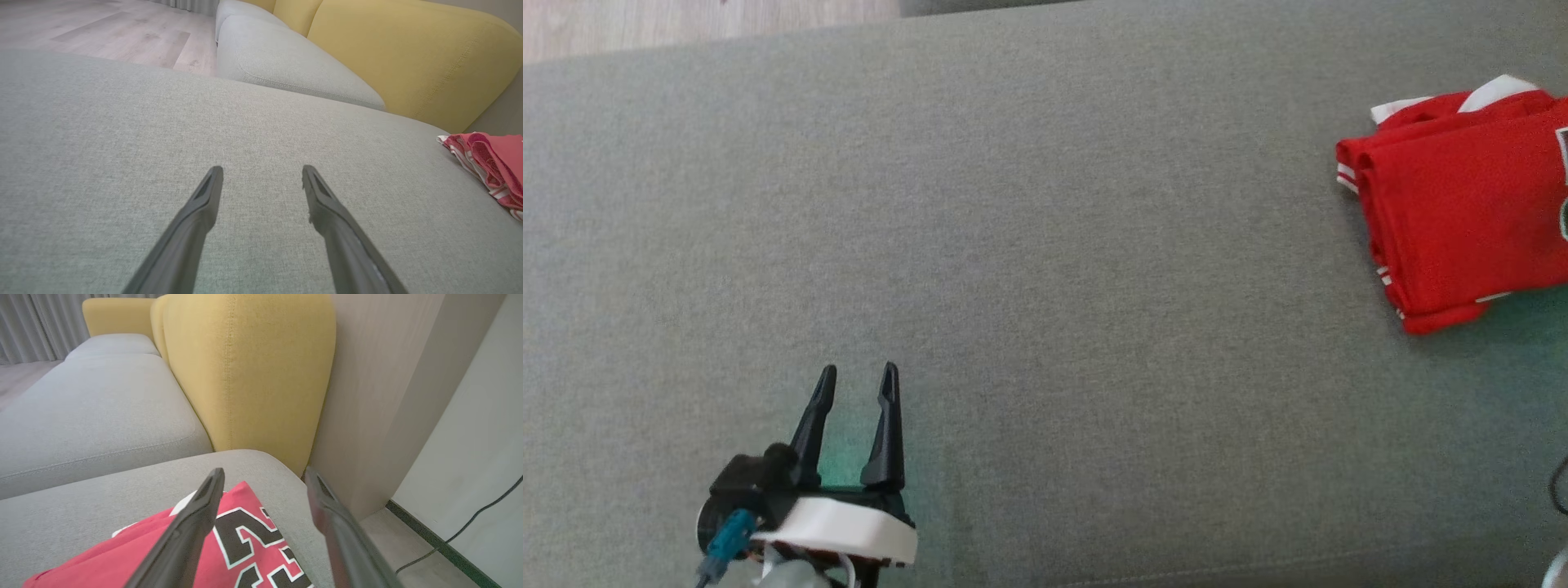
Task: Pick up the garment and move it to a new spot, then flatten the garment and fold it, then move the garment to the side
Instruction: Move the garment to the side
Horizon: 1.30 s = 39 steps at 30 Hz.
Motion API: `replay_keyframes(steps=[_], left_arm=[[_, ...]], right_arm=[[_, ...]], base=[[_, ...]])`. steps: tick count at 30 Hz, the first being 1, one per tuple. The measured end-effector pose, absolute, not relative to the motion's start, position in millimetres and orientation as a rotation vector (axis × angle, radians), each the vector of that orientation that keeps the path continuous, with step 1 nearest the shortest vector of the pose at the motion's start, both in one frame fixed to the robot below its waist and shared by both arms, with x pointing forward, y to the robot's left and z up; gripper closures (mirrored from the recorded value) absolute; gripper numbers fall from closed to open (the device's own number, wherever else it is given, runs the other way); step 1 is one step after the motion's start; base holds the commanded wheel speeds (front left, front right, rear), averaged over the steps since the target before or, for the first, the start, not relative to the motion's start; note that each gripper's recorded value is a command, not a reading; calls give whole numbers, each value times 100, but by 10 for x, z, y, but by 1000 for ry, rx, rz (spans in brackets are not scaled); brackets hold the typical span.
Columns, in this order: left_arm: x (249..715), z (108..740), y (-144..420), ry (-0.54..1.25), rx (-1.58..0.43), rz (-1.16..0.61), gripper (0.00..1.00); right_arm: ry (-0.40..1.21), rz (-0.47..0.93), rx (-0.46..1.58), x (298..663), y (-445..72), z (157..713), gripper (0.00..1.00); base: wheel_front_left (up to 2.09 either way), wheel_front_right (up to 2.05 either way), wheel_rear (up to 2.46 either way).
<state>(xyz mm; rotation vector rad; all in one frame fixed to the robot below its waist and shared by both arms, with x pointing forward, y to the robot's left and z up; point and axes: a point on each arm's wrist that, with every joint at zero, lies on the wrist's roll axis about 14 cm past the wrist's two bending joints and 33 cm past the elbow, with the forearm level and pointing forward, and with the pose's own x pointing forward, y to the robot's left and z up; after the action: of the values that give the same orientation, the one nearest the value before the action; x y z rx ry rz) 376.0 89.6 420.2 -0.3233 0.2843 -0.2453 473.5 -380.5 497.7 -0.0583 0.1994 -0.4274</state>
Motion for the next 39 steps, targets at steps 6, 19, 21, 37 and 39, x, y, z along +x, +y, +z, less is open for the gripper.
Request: replay_keyframes(steps=[6, 19, 21, 37, 39], left_arm=[[3761, 4361, 865, 243, -311, -268, 0], [3476, 4712, 1233, 129, -313, -146, 0], [3393, 4686, 1308, 133, -312, -116, 0], [2942, 4513, 1672, 155, -303, 14, 0], [2922, 4504, 1676, 156, -302, 13, 0]], right_arm=[[88, -316, -90, 4846, -3392, 5308, 0], [-9, -44, -14, 4262, -2241, 5282, 0], [5, -17, 0, 4144, -2124, 5187, 0], [128, 158, 121, 3363, -1437, 4612, 0], [120, 164, 128, 3328, -1416, 4625, 0]], base=[[0, 0, 0], [0, 0, 0], [0, 0, 0], [0, 0, 0], [0, 0, 0]])
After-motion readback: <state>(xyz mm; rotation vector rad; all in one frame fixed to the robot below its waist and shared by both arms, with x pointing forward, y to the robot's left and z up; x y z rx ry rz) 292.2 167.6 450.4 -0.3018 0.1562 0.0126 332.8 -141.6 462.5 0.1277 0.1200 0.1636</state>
